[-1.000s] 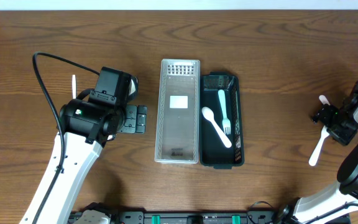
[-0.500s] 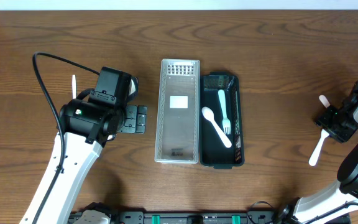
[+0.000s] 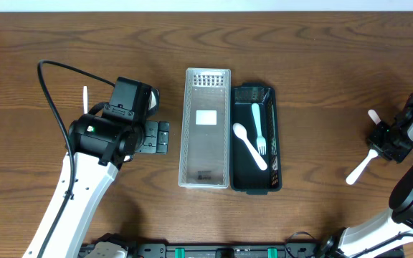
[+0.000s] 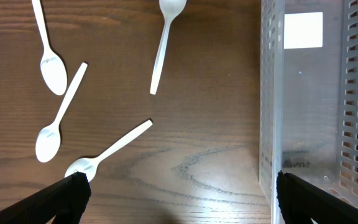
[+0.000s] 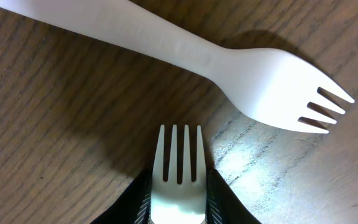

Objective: Pack container
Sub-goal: 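Grasp the second white fork on the right with the right gripper, then drop the second white fork into the black basket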

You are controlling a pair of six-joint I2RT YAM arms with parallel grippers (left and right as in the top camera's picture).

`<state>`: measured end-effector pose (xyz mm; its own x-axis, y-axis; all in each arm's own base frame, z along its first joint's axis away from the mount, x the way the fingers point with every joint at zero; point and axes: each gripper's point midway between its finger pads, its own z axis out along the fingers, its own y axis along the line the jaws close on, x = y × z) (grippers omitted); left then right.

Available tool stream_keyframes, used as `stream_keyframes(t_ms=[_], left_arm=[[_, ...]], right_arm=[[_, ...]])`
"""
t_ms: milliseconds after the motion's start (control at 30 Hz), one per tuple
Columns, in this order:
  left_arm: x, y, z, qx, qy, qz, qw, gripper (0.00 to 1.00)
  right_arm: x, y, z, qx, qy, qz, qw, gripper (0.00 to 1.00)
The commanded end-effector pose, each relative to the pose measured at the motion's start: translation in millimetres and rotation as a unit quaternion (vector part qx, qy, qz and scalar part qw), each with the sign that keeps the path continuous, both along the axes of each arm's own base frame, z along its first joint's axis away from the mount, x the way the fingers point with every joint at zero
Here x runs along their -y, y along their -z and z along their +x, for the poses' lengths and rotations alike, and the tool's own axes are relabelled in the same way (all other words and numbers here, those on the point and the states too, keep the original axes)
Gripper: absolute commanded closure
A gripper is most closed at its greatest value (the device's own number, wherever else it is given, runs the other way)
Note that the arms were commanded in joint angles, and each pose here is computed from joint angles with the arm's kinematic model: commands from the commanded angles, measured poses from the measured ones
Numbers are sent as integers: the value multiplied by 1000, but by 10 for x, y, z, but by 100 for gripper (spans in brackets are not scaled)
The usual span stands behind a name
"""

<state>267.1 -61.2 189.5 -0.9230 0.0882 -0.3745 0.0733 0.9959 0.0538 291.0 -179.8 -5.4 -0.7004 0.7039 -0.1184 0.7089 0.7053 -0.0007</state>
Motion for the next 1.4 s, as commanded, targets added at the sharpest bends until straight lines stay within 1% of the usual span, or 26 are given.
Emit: stream_keyframes(t_ms=[0, 100, 267, 400, 533, 600, 667, 733, 867, 1000, 1200, 1300, 1367], left_arm=[[-23, -25, 18, 4, -9, 1, 1000, 2], [-23, -25, 18, 4, -9, 1, 1000, 2], [-23, -25, 17, 4, -9, 1, 1000, 2], [-23, -25, 18, 4, -9, 1, 1000, 2], [-23, -25, 18, 4, -9, 1, 1000, 2], [-22, -24, 17, 4, -9, 1, 1000, 2], [-22, -24, 17, 4, -9, 1, 1000, 2], [-22, -24, 17, 4, -9, 1, 1000, 2], [-23, -25, 17, 4, -9, 1, 1000, 2], [-22, -24, 18, 4, -9, 1, 1000, 2], [-22, -23, 17, 3, -9, 1, 1000, 2], [-23, -23, 16, 3, -9, 1, 1000, 2], [-23, -23, 16, 3, -9, 1, 1000, 2]], right_arm=[[-63, 180, -92, -21, 6, 22, 1000, 95], [-196, 140, -6, -9, -8, 42, 999, 99], [-474, -204, 279, 20, -59, 27, 998, 99], [-836, -733, 619, 79, -125, 2, 989, 99], [-1366, -1382, 889, 151, -195, -15, 969, 99], [-1698, -1672, 959, 181, -227, -14, 957, 99], [-1991, -1844, 975, 198, -253, -8, 947, 99], [-2257, -1919, 960, 203, -272, 2, 940, 99], [-2778, -1853, 848, 192, -308, 27, 931, 99], [-3164, -1618, 746, 159, -345, 36, 924, 99], [-3497, -979, 623, 72, -381, 41, 921, 99], [-3583, -643, 580, 33, -392, 40, 919, 98], [-3616, -454, 556, 13, -396, 39, 917, 94]])
